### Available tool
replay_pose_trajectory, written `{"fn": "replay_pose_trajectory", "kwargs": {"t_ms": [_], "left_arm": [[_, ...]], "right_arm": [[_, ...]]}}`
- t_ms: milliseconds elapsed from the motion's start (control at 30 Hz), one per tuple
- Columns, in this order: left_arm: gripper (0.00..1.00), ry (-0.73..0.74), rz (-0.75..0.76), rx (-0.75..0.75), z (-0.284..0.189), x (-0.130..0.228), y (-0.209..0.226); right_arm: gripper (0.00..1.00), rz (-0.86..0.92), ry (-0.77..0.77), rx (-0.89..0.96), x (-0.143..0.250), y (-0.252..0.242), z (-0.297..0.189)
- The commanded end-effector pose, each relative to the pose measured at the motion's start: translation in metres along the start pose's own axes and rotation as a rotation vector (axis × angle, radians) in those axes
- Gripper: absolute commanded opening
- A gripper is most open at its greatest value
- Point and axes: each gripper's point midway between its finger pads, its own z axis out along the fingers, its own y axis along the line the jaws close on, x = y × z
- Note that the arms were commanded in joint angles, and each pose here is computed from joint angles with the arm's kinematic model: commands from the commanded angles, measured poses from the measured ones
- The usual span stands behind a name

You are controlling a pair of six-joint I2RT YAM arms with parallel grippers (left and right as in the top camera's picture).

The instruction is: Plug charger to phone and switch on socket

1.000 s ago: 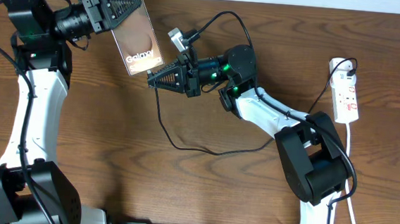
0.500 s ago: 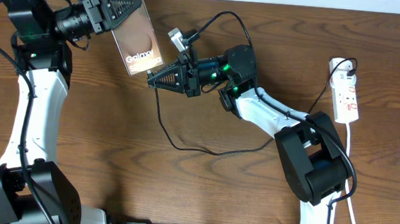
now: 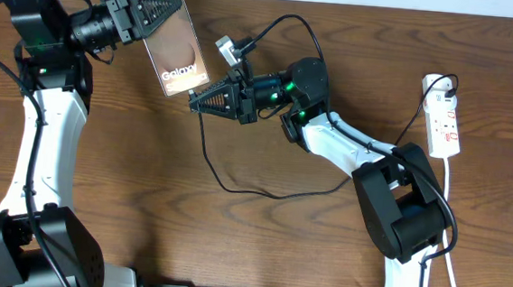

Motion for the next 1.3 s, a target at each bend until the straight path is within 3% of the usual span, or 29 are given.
{"fn": "replay_pose_trajectory", "kwargs": {"t_ms": [0, 1267], "left_arm": [[0.07, 0.062, 0.021, 0.058, 0.0048, 0.0115, -0.0128], [0.07, 0.079, 0.030, 0.074, 0.0105, 0.0159, -0.0166]], "right_arm": [[0.01, -0.027, -0.111, 0.044, -0.0279, -0.0017, -0.0034], [0.01, -0.029, -0.131, 0.047, -0.0302, -0.0014, 0.0013]]}}
